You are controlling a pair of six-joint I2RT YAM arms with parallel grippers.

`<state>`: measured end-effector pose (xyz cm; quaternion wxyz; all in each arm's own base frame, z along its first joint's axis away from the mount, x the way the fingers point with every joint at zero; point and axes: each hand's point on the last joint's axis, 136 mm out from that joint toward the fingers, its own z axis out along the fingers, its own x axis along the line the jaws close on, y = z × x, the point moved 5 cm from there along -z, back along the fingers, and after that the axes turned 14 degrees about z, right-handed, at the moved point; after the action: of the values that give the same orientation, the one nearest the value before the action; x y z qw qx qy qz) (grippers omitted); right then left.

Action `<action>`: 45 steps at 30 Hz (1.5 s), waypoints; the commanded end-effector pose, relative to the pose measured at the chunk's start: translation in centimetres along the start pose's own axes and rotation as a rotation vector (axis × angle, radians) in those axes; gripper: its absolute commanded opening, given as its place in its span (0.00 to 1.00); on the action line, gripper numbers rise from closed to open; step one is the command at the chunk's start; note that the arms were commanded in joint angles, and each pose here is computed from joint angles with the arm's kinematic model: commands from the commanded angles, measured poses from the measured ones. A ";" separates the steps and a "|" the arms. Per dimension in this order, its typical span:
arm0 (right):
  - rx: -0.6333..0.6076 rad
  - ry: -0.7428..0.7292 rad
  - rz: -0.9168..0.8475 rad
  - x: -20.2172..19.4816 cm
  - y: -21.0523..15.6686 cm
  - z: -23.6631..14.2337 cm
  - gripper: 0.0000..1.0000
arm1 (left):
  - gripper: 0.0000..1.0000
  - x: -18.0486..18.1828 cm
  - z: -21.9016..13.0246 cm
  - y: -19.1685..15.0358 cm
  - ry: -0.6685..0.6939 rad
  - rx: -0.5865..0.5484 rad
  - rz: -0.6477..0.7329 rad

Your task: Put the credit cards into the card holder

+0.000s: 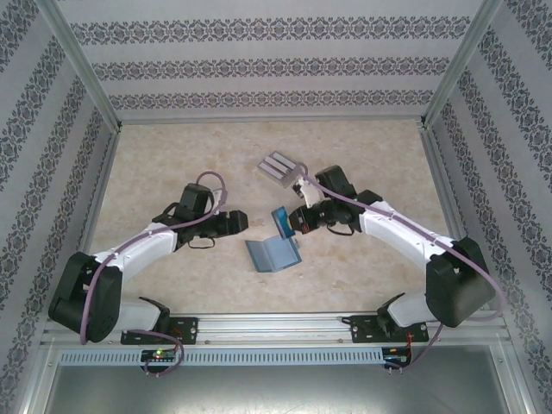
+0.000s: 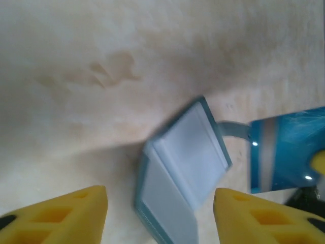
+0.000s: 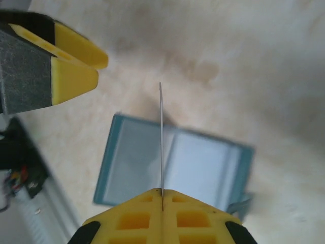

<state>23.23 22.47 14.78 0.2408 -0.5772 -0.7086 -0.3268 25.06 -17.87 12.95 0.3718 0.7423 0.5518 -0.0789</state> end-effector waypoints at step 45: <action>0.296 0.204 0.343 -5.6 -3.0 6.4 0.00 | 0.11 2.8 5.3 -7.2 0.266 0.414 -0.084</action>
<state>21.79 23.10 6.23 0.4343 -0.6154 -0.6177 -0.2261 21.29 -19.10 5.98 0.1685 0.7823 0.5837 -0.1371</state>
